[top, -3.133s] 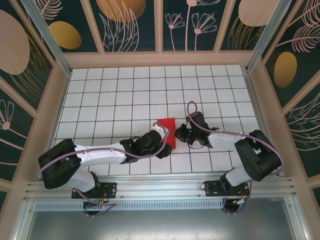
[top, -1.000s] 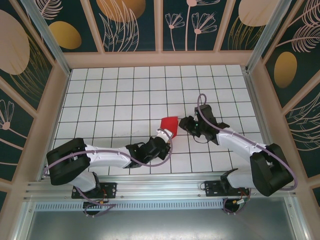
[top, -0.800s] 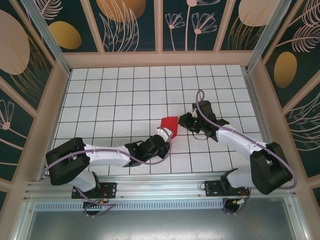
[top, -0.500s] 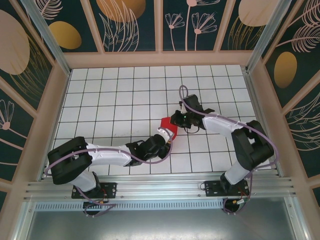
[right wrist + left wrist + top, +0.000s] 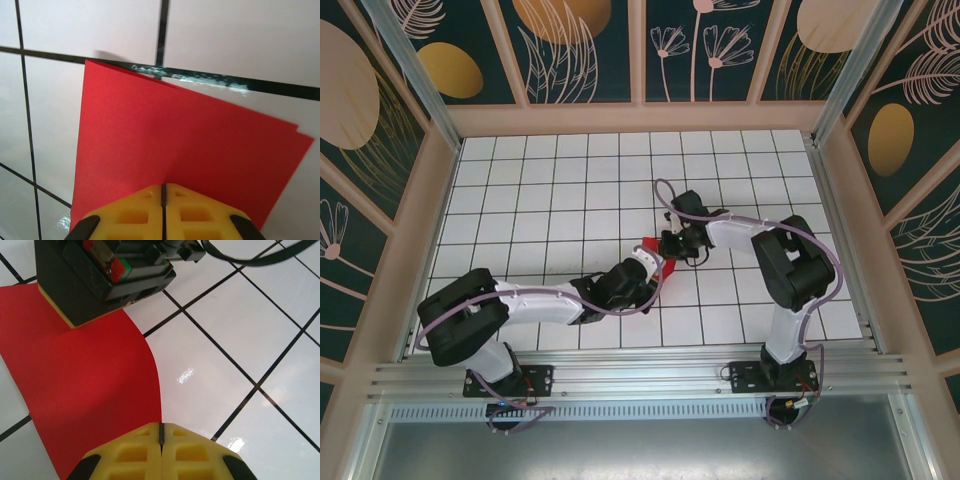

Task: Fold a paper plane with a square sheet of paper (pick it up from the middle)
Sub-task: Third fold the triangle at the center of the table.

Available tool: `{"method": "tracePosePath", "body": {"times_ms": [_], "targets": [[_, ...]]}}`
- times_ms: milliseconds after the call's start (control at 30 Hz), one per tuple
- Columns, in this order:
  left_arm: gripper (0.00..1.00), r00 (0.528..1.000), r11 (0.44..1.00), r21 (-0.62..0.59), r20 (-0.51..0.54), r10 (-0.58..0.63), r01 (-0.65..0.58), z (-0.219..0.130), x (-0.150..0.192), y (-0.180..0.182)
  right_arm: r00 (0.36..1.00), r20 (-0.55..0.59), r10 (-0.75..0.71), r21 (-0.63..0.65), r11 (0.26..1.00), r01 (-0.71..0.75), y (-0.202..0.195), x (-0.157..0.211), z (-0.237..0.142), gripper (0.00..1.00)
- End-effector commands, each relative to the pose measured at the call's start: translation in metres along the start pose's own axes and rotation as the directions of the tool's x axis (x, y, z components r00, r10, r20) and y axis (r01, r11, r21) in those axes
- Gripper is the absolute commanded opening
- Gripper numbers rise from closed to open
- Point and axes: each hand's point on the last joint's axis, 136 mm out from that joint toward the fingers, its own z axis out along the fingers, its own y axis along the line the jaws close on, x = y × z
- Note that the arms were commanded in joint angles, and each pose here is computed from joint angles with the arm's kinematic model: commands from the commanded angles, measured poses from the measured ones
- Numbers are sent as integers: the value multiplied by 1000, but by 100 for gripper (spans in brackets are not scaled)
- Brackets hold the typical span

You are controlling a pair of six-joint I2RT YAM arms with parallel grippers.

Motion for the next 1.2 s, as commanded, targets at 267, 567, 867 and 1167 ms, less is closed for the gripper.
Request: {"method": "tracePosePath", "body": {"times_ms": [267,567,867,1167], "targets": [[0,995,994,53,-7,-96,96,10,-15,8,987,-70,-143,0,990,143,1,13,6,9],[0,988,986,63,-15,-151,151,13,-14,24,986,-69,-149,-23,989,148,4,14,6,9],[0,984,984,19,-35,-175,176,18,-1,37,990,-62,-128,-18,992,128,4,12,7,10],[0,982,982,-20,-24,-187,186,18,4,46,992,-63,-110,-28,994,109,4,16,8,10]]}}
